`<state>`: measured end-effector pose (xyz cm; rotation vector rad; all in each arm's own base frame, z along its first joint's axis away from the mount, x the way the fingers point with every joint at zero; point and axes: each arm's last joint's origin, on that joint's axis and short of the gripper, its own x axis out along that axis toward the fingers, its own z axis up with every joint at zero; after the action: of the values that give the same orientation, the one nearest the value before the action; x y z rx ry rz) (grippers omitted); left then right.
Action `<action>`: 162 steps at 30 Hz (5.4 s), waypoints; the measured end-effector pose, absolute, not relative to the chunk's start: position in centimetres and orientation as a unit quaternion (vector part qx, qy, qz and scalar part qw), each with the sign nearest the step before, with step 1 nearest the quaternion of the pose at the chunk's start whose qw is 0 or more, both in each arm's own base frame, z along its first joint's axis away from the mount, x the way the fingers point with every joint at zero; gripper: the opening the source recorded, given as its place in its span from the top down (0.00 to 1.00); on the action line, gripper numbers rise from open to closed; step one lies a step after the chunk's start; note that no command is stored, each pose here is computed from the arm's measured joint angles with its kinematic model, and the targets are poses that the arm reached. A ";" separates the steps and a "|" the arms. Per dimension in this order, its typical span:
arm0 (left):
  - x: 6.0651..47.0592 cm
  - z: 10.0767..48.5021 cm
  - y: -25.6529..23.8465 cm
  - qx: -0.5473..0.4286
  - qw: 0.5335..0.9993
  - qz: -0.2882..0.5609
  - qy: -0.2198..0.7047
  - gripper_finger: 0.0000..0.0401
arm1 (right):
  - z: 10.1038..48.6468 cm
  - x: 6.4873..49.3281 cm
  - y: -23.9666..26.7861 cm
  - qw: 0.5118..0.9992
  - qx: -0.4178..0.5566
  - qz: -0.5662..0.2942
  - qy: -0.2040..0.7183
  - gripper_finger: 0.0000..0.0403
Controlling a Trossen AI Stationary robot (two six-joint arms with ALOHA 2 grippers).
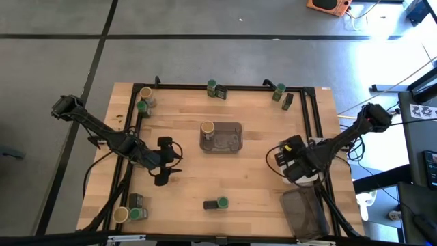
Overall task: Sort spices by type
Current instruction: Put the black seasoning can into the white bin, then put the top right black seasoning can into the white bin
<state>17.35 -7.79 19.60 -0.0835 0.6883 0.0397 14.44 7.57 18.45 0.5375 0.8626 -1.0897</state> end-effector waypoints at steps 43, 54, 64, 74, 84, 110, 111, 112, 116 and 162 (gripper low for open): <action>17.3 19.6 -7.8 -0.042 0.940 0.020 0.338 0.38 | 24.6 17.0 5.6 0.724 0.177 -0.555 0.368 0.44; 17.4 19.6 -7.8 -0.042 0.940 0.020 0.337 0.39 | 25.6 18.3 0.2 0.670 0.146 -0.606 0.404 0.44; 17.4 19.6 -7.8 -0.042 0.940 0.020 0.337 0.39 | 25.5 19.2 -6.8 0.637 0.158 -0.626 0.421 0.44; 17.3 19.6 -7.8 -0.042 0.940 0.020 0.338 0.39 | 25.6 18.0 -13.0 0.613 0.205 -0.650 0.400 0.44; 17.3 19.6 -7.8 -0.042 0.940 0.020 0.338 0.39 | 24.2 16.7 -15.8 0.599 0.249 -0.676 0.350 0.44; 17.3 19.6 -7.8 -0.040 0.940 0.020 0.338 0.39 | 20.4 16.0 -17.3 0.609 0.279 -0.680 0.298 0.44; 17.3 19.6 -7.8 -0.040 0.940 0.020 0.338 0.39 | 20.2 16.1 -17.3 0.607 0.279 -0.680 0.303 0.44; 17.3 19.6 -7.8 -0.040 0.940 0.020 0.338 0.39 | 20.0 16.1 -17.4 0.604 0.277 -0.681 0.308 0.44; 17.3 19.6 -7.8 -0.041 0.940 0.020 0.338 0.39 | 19.1 16.3 -17.7 0.593 0.270 -0.685 0.325 0.44; 17.3 19.6 -7.8 -0.047 0.940 0.022 0.338 0.38 | 26.1 15.4 -12.7 0.642 0.200 -0.652 0.349 0.66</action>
<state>17.34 -7.79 19.59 -0.0966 0.6904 0.0453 15.38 -12.67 26.11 0.4562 0.7958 -1.4868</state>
